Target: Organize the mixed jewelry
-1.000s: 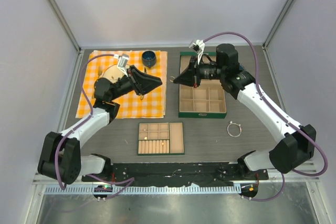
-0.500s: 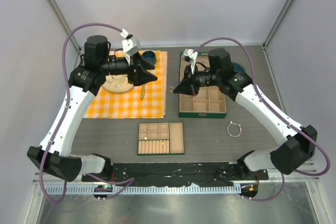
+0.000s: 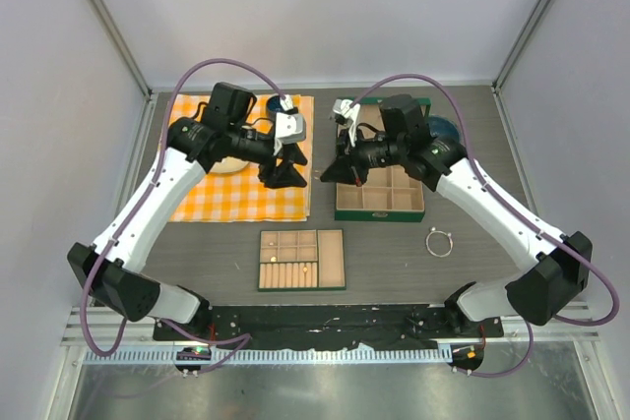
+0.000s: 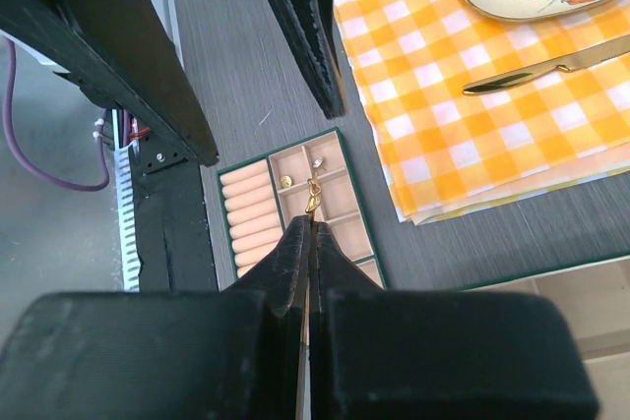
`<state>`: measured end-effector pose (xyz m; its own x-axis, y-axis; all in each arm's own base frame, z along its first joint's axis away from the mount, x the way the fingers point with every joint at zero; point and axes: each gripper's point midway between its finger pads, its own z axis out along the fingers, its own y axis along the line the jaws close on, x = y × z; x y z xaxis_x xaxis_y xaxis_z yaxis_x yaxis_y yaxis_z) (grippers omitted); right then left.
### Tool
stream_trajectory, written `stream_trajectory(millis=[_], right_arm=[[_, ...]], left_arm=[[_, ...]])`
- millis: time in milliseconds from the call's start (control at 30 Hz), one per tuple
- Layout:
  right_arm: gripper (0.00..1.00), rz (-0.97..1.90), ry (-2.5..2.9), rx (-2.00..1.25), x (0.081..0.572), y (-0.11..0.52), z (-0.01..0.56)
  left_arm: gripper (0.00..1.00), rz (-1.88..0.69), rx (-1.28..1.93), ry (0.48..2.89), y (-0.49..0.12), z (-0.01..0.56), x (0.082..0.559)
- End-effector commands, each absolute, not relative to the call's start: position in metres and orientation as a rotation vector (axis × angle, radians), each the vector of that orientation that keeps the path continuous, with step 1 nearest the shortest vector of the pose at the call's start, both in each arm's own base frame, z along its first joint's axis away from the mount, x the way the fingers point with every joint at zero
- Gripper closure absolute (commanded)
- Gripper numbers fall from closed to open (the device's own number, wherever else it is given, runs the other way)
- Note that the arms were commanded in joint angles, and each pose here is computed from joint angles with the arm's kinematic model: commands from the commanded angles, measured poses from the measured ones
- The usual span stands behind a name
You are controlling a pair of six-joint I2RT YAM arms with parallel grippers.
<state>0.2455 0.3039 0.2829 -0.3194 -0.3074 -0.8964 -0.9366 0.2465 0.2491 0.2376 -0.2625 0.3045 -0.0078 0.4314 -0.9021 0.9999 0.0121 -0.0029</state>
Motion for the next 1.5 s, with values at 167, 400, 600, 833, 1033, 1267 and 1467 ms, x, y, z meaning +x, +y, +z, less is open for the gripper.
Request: stream_trajectory(millis=[167, 400, 600, 833, 1033, 1267, 1467], right_arm=[[0.99, 1.029, 1.711, -1.177, 0.248, 0.309, 0.296], [0.99, 1.014, 1.704, -1.183, 0.249, 0.309, 0.295], [0.99, 1.014, 1.709, -1.189, 0.248, 0.31, 0.291], [0.99, 1.006, 1.709, -1.19, 0.247, 0.308, 0.29], [0.99, 1.003, 1.709, -1.188, 0.246, 0.307, 0.291], [0.99, 1.0, 1.705, -1.188, 0.246, 0.307, 0.292], [0.99, 0.992, 1.702, -1.186, 0.248, 0.307, 0.293]], left_arm=[[0.46, -0.929, 1.569, 1.456, -0.278, 0.296, 0.249], [0.48, -0.963, 1.554, 1.437, -0.287, 0.293, 0.255], [0.51, -1.005, 1.535, 1.429, -0.293, 0.294, 0.256], [0.56, -1.016, 1.526, 1.43, -0.296, 0.296, 0.256], [0.66, -1.017, 1.523, 1.446, -0.296, 0.294, 0.256], [0.75, -1.025, 1.528, 1.46, -0.296, 0.29, 0.255], [0.87, -1.043, 1.541, 1.475, -0.298, 0.286, 0.252]])
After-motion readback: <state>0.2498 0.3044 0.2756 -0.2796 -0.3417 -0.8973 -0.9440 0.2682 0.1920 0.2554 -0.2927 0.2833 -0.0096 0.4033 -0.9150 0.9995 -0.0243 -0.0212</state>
